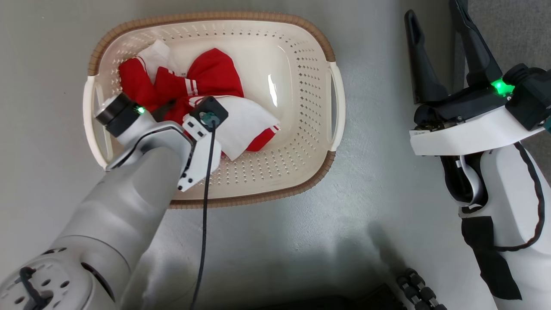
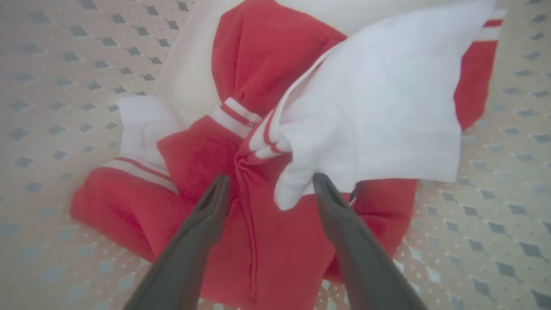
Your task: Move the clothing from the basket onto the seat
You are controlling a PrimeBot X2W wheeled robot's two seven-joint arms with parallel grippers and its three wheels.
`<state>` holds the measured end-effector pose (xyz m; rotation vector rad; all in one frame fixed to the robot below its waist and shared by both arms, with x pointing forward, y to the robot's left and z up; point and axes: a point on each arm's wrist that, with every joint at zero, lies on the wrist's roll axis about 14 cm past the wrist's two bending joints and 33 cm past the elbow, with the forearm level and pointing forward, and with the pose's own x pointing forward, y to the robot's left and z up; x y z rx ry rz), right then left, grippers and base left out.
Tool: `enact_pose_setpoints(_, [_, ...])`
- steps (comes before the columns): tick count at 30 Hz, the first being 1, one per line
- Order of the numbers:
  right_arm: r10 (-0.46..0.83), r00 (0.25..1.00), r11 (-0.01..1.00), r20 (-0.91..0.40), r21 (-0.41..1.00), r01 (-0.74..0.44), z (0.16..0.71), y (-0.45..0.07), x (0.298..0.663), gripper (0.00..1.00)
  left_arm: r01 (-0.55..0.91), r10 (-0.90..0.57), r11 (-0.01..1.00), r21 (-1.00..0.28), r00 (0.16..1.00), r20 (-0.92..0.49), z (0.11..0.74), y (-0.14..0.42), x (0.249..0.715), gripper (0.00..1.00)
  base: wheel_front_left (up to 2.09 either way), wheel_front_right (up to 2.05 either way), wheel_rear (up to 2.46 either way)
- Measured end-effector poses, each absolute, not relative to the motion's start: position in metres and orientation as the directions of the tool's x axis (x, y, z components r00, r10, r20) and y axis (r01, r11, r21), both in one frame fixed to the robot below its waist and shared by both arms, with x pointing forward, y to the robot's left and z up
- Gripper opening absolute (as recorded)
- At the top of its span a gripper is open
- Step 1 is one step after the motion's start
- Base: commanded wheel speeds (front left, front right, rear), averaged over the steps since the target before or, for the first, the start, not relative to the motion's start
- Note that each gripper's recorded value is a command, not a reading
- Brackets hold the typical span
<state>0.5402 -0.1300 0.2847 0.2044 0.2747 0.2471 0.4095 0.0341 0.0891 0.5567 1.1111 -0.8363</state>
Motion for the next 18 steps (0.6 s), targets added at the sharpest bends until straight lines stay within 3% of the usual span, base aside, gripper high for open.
enact_pose_setpoints(13, [0.245,0.930,0.956,-0.275,0.231,-0.183,0.264,-0.139,0.537,1.00,0.878,-0.197,0.478,0.032,0.142,-0.970,0.056,0.056,0.419,1.00,0.00,0.00,0.00])
enact_pose_setpoints(14, [0.244,0.930,0.955,-0.274,0.232,-0.182,0.264,-0.139,0.538,1.00,0.879,-0.198,0.477,0.030,0.141,-0.970,0.056,0.056,0.420,0.77,0.00,0.00,0.00])
enact_pose_setpoints(15, [0.243,0.931,0.955,-0.271,0.233,-0.182,0.265,-0.139,0.539,1.00,0.879,-0.208,0.476,0.023,0.138,-0.968,0.055,0.054,0.421,0.16,0.00,0.00,0.00])
enact_pose_setpoints(16, [0.244,0.933,0.955,-0.265,0.233,-0.184,0.267,-0.138,0.541,1.00,0.879,-0.221,0.477,0.014,0.136,-0.966,0.056,0.053,0.421,0.00,0.00,0.00,0.00])
enact_pose_setpoints(18, [0.246,0.937,0.955,-0.249,0.230,-0.189,0.273,-0.137,0.545,1.00,0.873,-0.237,0.488,0.005,0.138,-0.962,0.058,0.051,0.424,0.00,0.00,0.00,0.00])
